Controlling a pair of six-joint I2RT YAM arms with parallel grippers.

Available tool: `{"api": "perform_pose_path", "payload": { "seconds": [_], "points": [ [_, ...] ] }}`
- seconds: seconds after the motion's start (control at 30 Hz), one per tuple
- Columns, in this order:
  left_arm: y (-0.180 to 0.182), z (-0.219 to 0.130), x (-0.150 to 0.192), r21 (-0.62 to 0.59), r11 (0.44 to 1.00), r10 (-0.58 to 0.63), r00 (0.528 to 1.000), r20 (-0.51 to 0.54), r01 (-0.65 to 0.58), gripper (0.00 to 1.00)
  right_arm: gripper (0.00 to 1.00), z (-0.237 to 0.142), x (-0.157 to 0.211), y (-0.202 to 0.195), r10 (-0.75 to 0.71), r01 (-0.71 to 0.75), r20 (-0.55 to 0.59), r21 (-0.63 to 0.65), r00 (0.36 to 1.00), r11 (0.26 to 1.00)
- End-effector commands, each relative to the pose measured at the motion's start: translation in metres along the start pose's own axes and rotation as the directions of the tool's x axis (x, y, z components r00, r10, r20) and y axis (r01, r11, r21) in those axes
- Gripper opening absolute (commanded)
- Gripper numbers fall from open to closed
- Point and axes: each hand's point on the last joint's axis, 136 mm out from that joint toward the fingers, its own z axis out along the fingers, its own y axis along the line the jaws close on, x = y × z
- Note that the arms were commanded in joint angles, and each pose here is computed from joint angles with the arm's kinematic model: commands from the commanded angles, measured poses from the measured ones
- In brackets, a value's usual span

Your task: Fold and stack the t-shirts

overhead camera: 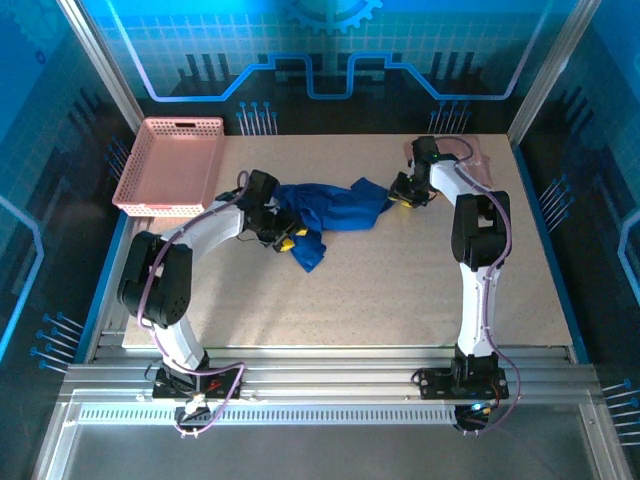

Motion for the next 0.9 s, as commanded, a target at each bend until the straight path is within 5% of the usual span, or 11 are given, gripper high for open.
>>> {"api": "perform_pose_path", "payload": {
  "seconds": [0.0,0.87],
  "points": [
    [-0.003,0.005,0.001,-0.027,1.0,0.009,1.0,-0.025,-0.009,0.43,0.37,0.006,-0.001,-0.009,0.028,-0.028,-0.007,0.013,1.0,1.0],
    [0.01,0.019,-0.014,-0.137,0.99,0.042,0.999,-0.016,-0.043,0.4,0.37,0.013,0.007,-0.014,0.049,-0.049,-0.036,0.02,0.998,0.999]
  ]
}}
